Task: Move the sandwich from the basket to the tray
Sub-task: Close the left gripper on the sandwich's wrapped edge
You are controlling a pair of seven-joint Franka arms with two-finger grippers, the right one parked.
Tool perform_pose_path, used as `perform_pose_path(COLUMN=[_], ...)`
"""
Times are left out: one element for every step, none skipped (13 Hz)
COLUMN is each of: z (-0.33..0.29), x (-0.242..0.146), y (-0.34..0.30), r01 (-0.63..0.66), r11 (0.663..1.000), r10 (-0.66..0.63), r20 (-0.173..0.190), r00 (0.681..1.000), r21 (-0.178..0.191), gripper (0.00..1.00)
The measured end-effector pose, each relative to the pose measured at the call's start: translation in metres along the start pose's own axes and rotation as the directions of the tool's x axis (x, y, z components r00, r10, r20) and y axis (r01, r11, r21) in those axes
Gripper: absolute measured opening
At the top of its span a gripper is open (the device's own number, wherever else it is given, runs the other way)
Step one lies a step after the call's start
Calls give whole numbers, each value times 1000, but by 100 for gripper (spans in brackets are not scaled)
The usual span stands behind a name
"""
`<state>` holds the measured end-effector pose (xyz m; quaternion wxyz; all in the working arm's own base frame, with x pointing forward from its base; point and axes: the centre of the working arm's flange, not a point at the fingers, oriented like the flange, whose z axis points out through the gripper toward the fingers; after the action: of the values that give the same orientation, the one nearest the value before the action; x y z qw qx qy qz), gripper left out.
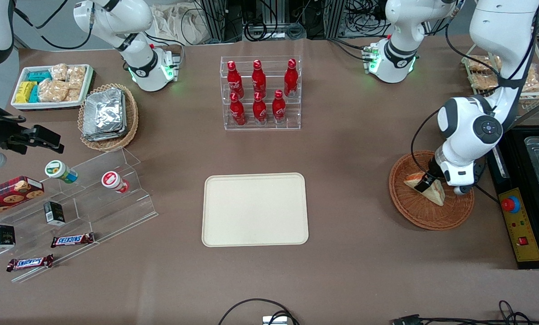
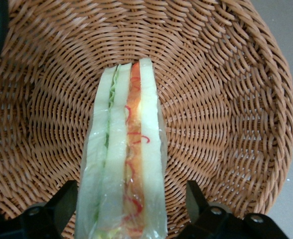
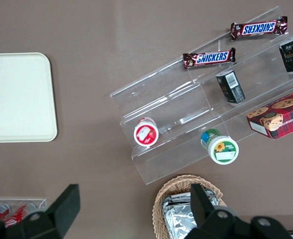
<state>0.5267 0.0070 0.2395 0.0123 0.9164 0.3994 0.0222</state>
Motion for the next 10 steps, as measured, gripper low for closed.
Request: perform_pose_path(z=[0, 0, 0, 0, 0, -1, -2, -5, -11, -18], x=[1, 1, 2, 2, 2, 2, 2, 2, 2, 1], y=[-1, -1, -1, -1, -1, -1, -1, 0, 2, 3], r01=[2, 2, 1, -2, -12, -31, -60, -96, -139, -197], r11=[1000, 1000, 1000, 1000, 1000, 1000, 998, 995, 990, 980], r10=[-2, -2, -1, 2, 12, 31, 60, 96, 139, 197], r20=[-1, -2, -2, -2, -3, -4, -5, -10, -17, -16], r00=[1000, 1000, 1000, 1000, 1000, 1000, 998, 995, 990, 980], r21=[-1, 0, 0, 0, 0, 0, -1, -3, -6, 1], gripper=[77, 64, 54, 44, 35, 27, 23, 23, 23, 23])
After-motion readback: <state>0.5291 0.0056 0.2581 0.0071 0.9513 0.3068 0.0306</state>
